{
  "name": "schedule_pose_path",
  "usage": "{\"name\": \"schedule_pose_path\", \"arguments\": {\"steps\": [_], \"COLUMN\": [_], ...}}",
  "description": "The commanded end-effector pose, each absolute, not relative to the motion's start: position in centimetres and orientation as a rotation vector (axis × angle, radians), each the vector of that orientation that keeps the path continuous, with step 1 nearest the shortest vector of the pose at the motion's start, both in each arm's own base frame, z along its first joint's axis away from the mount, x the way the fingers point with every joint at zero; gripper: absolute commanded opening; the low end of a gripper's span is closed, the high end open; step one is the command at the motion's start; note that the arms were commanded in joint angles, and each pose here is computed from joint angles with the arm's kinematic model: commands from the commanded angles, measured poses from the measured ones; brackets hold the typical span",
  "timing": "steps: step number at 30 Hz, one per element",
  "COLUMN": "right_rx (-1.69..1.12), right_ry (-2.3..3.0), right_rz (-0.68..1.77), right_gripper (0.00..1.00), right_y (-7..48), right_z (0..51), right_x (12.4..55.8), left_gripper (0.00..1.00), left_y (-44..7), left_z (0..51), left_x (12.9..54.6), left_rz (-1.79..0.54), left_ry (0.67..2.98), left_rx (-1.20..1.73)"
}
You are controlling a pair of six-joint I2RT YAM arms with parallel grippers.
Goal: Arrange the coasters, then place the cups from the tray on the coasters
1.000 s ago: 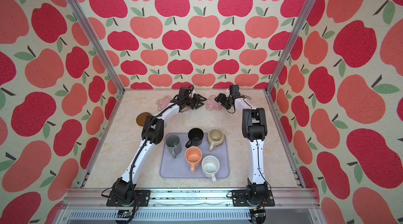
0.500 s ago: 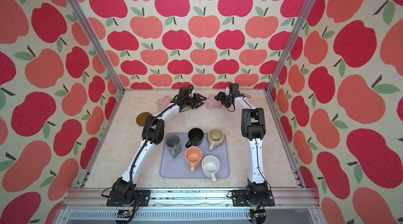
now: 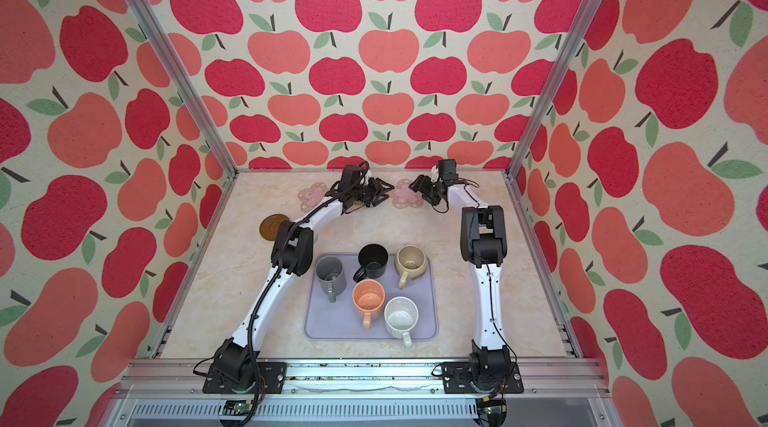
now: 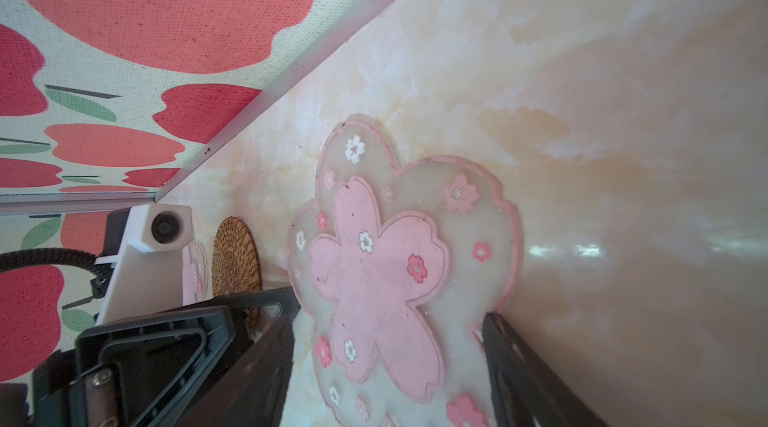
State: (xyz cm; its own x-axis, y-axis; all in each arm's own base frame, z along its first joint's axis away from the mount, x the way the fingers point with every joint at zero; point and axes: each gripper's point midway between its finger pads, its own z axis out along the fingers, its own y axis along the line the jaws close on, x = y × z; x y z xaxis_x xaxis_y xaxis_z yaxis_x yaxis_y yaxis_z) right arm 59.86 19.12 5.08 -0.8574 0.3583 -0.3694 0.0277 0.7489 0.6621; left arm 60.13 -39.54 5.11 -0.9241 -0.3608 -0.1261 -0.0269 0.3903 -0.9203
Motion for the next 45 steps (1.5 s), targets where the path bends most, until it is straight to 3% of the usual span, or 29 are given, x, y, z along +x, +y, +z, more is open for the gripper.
{"name": "schedule_pose_path", "arguments": {"steps": [1,17,22,28,35,37,45], "right_rx": [0.345,0.346,0.313,0.238,0.196,0.187,0.093], "right_ry": [2.564,2.519,2.491,2.485,2.516,2.531,2.583], "right_rz": [0.92,0.895,0.867,0.821,0.788,0.767,0.667], "right_gripper": [0.74,0.75,0.76,0.76,0.76,0.76,0.76], "right_y": [18.8,17.3,16.0,14.9,14.8,14.9,15.3], "right_z": [2.4,5.6,7.7,10.3,10.9,10.9,11.4], "right_x": [57.9,56.8,56.4,54.7,50.6,49.3,45.2], "left_gripper": [0.57,0.64,0.64,0.63,0.54,0.45,0.28], "left_y": [-40.3,-35.5,-30.5,-20.2,-12.0,-10.7,-8.7], "left_z": [7.8,16.8,17.0,15.4,13.6,12.7,7.8], "left_x": [59.2,57.1,54.5,48.8,42.1,41.0,38.9], "left_rz": [-1.518,-1.449,-1.306,-0.91,-0.706,-0.68,-0.507], "left_ry": [2.339,2.293,2.364,2.559,2.675,2.696,2.877], "left_rx": [-0.275,-0.163,-0.18,-0.279,-0.439,-0.502,-0.599]}}
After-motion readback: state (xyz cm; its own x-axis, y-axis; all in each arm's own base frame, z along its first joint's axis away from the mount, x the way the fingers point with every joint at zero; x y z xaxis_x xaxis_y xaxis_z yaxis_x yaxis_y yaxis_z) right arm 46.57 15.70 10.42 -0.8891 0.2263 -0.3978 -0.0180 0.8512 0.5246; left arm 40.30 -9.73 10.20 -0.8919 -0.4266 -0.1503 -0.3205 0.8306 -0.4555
